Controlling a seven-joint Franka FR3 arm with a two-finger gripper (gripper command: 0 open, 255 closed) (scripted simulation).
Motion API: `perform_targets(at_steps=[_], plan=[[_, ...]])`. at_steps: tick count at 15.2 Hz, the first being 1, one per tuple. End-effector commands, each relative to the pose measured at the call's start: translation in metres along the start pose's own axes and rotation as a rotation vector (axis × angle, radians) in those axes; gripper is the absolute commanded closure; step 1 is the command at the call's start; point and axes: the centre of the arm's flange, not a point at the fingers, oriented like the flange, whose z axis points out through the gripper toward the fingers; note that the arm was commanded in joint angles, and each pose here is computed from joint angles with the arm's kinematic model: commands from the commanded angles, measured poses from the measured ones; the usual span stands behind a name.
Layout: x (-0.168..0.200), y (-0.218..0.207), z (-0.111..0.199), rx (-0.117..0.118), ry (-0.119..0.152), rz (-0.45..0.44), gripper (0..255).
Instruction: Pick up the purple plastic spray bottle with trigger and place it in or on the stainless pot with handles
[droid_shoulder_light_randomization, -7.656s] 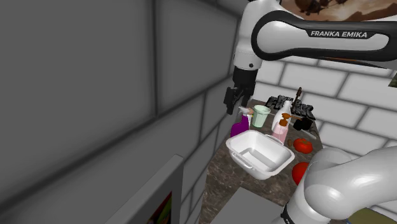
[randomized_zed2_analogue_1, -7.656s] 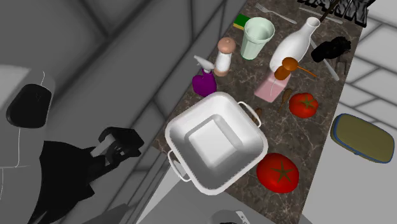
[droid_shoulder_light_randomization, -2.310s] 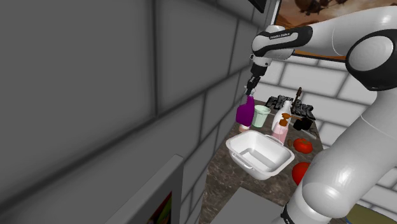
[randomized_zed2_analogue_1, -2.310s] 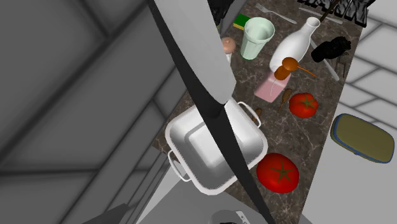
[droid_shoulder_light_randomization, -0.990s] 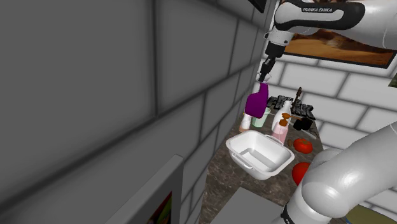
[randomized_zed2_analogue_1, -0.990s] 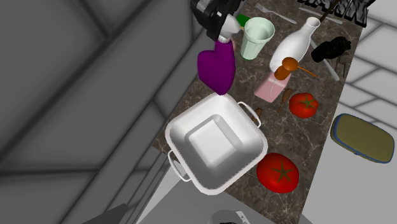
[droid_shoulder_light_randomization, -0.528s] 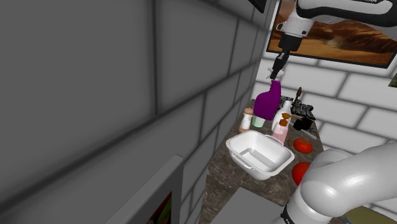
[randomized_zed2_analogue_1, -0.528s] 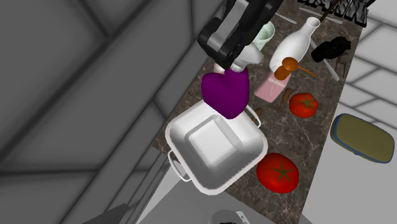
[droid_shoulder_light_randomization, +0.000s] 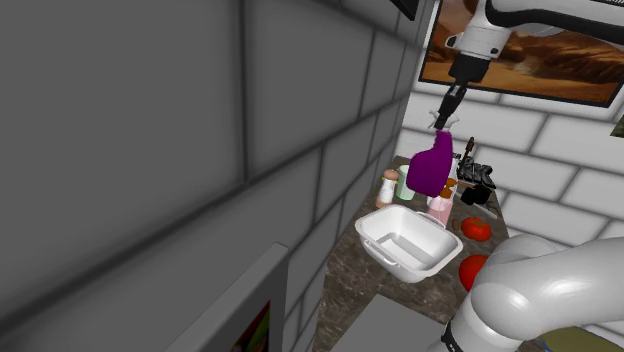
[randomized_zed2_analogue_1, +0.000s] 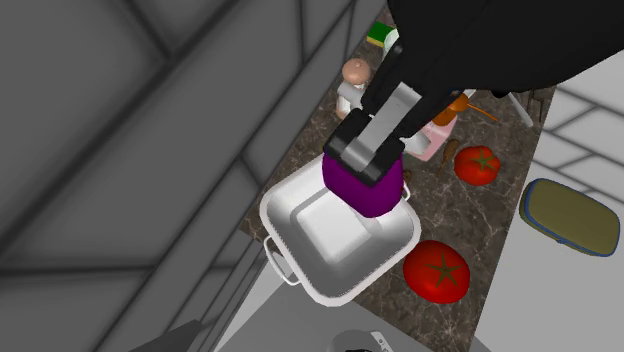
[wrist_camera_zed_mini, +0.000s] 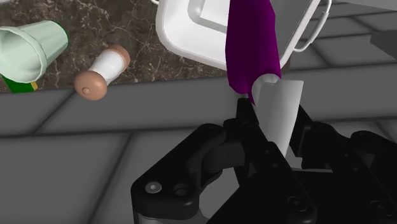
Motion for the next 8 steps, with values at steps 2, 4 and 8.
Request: perform_targets(at_steps=[2, 4, 8], plan=[[-0.004, -0.001, 0.016, 0.000, 0.000, 0.000, 255], [-0.005, -0.001, 0.027, 0.000, 0.000, 0.000, 255], [-0.008, -0.002, 0.048, 0.000, 0.000, 0.000, 255]])
